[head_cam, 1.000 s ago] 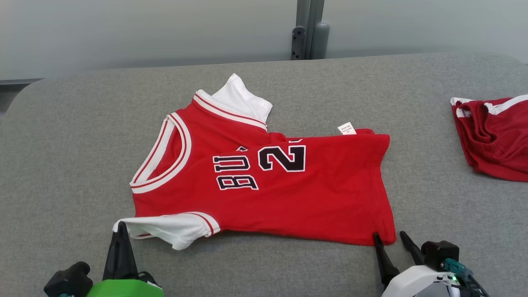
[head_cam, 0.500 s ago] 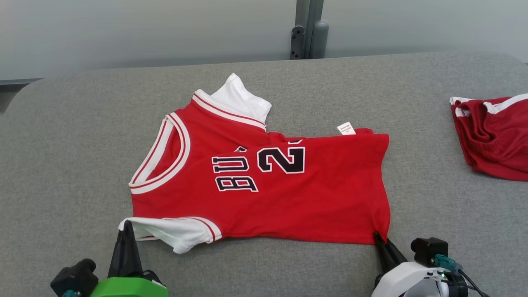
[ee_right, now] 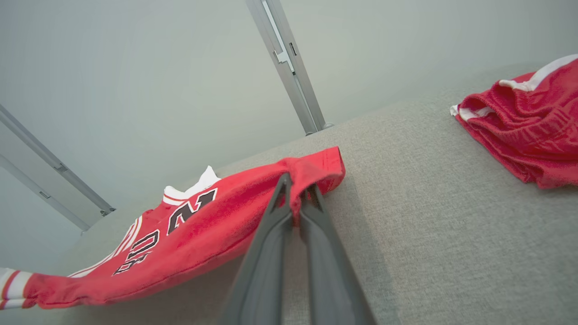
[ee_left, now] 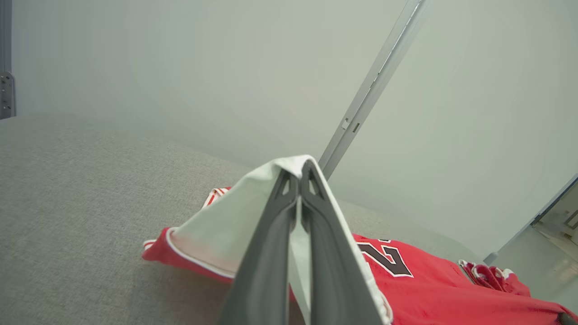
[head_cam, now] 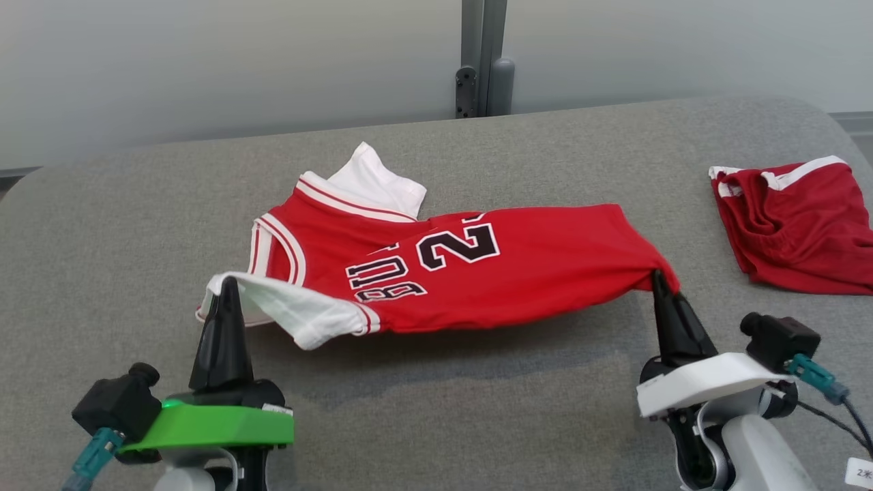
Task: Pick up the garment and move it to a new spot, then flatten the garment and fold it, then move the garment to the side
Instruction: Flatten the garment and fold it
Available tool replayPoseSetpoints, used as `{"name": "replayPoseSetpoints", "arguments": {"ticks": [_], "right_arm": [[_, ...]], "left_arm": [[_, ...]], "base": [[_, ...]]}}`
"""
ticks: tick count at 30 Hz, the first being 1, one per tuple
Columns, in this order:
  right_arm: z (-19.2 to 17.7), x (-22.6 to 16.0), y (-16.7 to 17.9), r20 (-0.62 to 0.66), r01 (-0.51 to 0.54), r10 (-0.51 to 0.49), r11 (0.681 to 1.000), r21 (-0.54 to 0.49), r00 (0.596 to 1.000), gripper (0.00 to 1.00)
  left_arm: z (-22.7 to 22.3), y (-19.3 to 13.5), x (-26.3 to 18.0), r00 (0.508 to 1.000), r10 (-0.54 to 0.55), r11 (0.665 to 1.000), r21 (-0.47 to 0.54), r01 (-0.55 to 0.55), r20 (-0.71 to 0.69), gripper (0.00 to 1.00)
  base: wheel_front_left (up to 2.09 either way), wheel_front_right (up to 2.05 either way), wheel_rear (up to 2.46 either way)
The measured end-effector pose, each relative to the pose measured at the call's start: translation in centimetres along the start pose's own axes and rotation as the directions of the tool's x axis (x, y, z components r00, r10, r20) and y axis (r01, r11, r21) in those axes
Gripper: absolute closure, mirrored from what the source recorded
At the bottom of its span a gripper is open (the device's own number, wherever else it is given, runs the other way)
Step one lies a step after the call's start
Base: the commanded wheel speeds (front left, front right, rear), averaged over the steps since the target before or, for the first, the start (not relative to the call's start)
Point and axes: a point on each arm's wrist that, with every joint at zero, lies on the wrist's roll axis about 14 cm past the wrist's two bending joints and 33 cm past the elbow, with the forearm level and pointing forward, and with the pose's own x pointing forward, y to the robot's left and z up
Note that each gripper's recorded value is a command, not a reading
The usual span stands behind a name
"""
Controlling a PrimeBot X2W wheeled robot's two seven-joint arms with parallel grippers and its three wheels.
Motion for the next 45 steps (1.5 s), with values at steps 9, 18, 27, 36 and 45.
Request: {"name": "replayPoseSetpoints", "arguments": {"ticks": [9, 18, 27, 36, 45], "right_arm": [[11.3, -2.0, 2.0, 0.277, -0.082, 0.07, 0.996, 0.032, 0.958, 1.0], [20.5, -5.5, 4.3, 0.482, -0.14, 0.151, 0.988, -0.057, 0.863, 1.0], [24.2, -4.5, 4.9, 0.533, -0.158, 0.184, 0.983, -0.095, 0.826, 1.0], [25.0, 7.1, 4.8, 0.492, -0.191, 0.206, 0.978, -0.081, 0.846, 1.0], [26.4, 20.0, 6.9, 0.515, -0.154, 0.239, 0.967, -0.203, 0.823, 1.0]], "left_arm": [[8.7, -8.0, 1.0, 0.941, -0.246, 0.964, -0.04, 0.262, 0.234, 1.0], [16.8, -15.6, -0.8, 0.783, -0.489, 0.865, 0.099, 0.492, 0.383, 1.0], [18.0, -19.0, 2.3, 0.725, -0.604, 0.795, 0.186, 0.577, 0.332, 1.0], [17.0, -17.6, 15.3, 0.799, -0.56, 0.825, 0.236, 0.513, 0.22, 1.0], [19.5, -16.4, 26.4, 0.812, -0.483, 0.861, 0.343, 0.375, 0.327, 1.0]], "base": [[0.0, 0.0, 0.0], [0.0, 0.0, 0.0], [0.0, 0.0, 0.0], [0.0, 0.0, 0.0], [0.0, 0.0, 0.0]]}}
